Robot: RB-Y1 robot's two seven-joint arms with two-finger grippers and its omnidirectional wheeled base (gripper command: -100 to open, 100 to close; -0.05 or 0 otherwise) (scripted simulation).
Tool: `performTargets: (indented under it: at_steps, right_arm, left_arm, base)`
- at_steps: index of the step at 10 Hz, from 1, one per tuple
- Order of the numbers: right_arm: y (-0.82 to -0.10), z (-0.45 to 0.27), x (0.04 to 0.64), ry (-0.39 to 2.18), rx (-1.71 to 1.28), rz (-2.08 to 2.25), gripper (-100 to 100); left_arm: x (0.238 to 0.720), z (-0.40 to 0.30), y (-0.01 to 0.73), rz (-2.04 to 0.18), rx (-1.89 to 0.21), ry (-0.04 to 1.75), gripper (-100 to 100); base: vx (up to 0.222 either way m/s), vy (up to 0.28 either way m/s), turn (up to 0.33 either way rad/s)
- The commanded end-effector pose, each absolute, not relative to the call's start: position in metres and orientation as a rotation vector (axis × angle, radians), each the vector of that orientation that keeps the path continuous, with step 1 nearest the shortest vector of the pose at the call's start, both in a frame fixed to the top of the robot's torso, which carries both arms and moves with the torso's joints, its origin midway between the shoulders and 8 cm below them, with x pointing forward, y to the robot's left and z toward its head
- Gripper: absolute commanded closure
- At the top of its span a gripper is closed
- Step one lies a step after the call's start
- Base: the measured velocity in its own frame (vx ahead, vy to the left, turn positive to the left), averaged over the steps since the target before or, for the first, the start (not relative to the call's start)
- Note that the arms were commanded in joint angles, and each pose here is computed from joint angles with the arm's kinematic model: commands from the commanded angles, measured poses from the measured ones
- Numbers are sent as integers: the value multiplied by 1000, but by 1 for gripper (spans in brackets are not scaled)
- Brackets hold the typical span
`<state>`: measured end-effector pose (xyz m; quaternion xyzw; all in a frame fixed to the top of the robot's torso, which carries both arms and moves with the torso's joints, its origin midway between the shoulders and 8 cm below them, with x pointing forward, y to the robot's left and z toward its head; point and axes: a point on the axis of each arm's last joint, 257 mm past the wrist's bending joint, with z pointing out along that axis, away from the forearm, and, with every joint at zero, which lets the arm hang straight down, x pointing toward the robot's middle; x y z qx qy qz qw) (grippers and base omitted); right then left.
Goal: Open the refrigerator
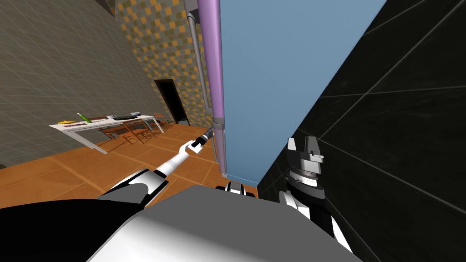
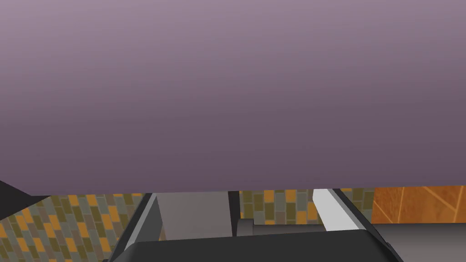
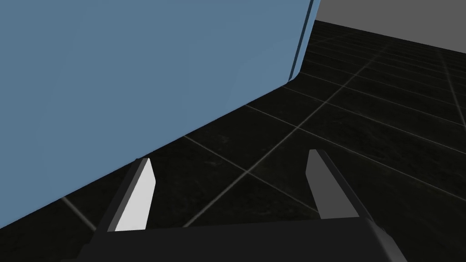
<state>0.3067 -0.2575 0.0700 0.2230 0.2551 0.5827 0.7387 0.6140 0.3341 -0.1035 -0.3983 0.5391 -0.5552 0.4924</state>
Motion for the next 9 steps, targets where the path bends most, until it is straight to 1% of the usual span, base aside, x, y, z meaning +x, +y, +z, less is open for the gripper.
performTargets:
  at_steps: [1, 3, 4, 5, 6, 7, 8, 9]
  right_arm:
    - [-258, 70, 307, 559, 490, 1279, 0]
    - [-258, 70, 307, 555, 493, 1278, 0]
    - [-259, 70, 307, 553, 495, 1278, 0]
    - [-259, 70, 307, 552, 496, 1278, 0]
    - [-259, 70, 307, 553, 495, 1278, 0]
    - [-259, 70, 307, 553, 495, 1278, 0]
    - [-258, 70, 307, 553, 494, 1278, 0]
    - [-258, 71, 307, 553, 493, 1279, 0]
  left_arm:
    - [627, -85, 346, -1346, -927, 1329, -100]
    - [631, -96, 365, -1304, -964, 1325, -100]
    - [632, -92, 360, -1318, -953, 1325, -100]
    - [625, -107, 360, -1300, -997, 1307, 100]
    - [621, -108, 352, -1313, -992, 1303, 100]
    - [616, -110, 342, -1330, -982, 1310, 100]
    - [612, -105, 350, -1314, -1005, 1268, 100]
    - [607, -118, 339, -1316, -1014, 1280, 100]
  base:
    - [-41, -55, 232]
    - [4, -9, -10]
    - [2, 30, -10]
    - [17, 55, -241]
    - [34, 48, -152]
    - [15, 19, -14]
    - [10, 61, -205]
    - [6, 73, -234]
